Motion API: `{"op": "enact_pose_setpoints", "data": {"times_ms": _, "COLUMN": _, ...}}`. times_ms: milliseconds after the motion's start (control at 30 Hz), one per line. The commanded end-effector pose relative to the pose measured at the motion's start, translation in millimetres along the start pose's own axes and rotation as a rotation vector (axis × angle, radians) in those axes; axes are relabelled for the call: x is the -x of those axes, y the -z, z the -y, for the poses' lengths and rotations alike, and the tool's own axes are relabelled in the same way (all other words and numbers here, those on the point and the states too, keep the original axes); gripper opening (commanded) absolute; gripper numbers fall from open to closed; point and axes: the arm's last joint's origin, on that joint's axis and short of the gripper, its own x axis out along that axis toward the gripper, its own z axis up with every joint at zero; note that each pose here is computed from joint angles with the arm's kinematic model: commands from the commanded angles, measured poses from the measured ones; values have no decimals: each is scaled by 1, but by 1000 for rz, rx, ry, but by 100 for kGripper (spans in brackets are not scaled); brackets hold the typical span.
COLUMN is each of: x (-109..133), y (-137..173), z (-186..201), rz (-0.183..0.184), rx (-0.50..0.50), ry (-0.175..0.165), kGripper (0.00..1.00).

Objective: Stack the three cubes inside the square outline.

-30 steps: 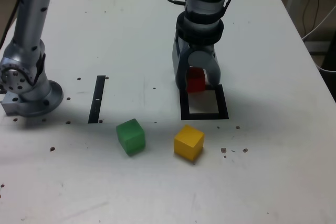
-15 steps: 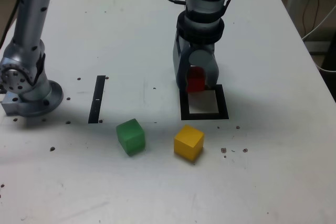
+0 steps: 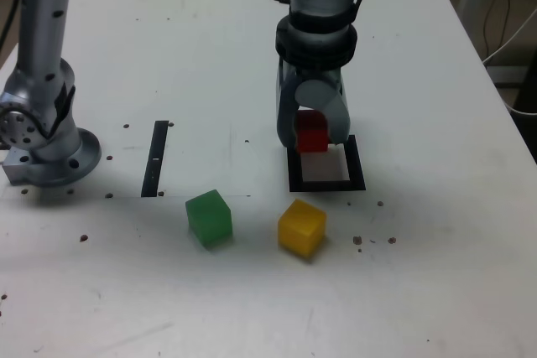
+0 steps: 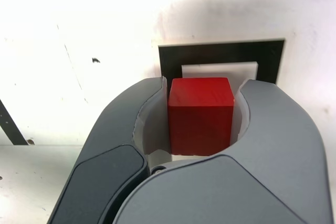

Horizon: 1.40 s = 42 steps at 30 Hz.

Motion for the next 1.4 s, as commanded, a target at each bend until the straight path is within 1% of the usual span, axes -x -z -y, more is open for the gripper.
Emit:
{"op": "enact_pose_setpoints", "data": {"times_ms": 0, "x": 7, "y": 3, "z": 1, "rz": 20, "rx": 2, "ry": -5, "kGripper": 26}}
{"op": "enact_pose_setpoints", "data": {"times_ms": 133, "x": 7, "y": 2, "z": 1, "rz": 28, "rx": 2, "ry": 1, "kGripper": 26}}
{"op": "enact_pose_setpoints", "data": {"times_ms": 367, "x": -5, "y": -9, "z": 8, "rz": 31, "rx": -12, "ry": 17, "kGripper": 26}}
{"op": "enact_pose_setpoints", "data": {"times_ms": 700, "x": -17, "y": -12, "z": 12, "rz": 45, "rx": -15, "ry": 17, "kGripper": 26}}
{"op": "enact_pose_setpoints", "data": {"times_ms": 867, "x": -22, "y": -13, "z": 13, "rz": 36, "rx": -13, "ry": 16, "kGripper": 27}}
{"op": "enact_pose_setpoints", "data": {"times_ms": 967, "x": -25, "y": -14, "z": 13, "rz": 25, "rx": -14, "ry": 16, "kGripper": 30}}
{"op": "enact_pose_setpoints", "data": {"times_ms": 1033, "x": -26, "y": -14, "z": 13, "rz": 18, "rx": -16, "ry": 14, "kGripper": 35}}
{"op": "enact_pose_setpoints", "data": {"times_ms": 1133, "x": -26, "y": -15, "z": 13, "rz": 15, "rx": -28, "ry": 12, "kGripper": 47}}
{"op": "enact_pose_setpoints", "data": {"times_ms": 1167, "x": -25, "y": -15, "z": 13, "rz": 13, "rx": -36, "ry": 11, "kGripper": 53}}
{"op": "enact_pose_setpoints", "data": {"times_ms": 1233, "x": -24, "y": -15, "z": 12, "rz": 5, "rx": -51, "ry": 8, "kGripper": 67}}
{"op": "enact_pose_setpoints", "data": {"times_ms": 1300, "x": -22, "y": -13, "z": 12, "rz": -11, "rx": -64, "ry": 4, "kGripper": 82}}
{"op": "enact_pose_setpoints", "data": {"times_ms": 1367, "x": -19, "y": -10, "z": 11, "rz": -34, "rx": -69, "ry": -2, "kGripper": 94}}
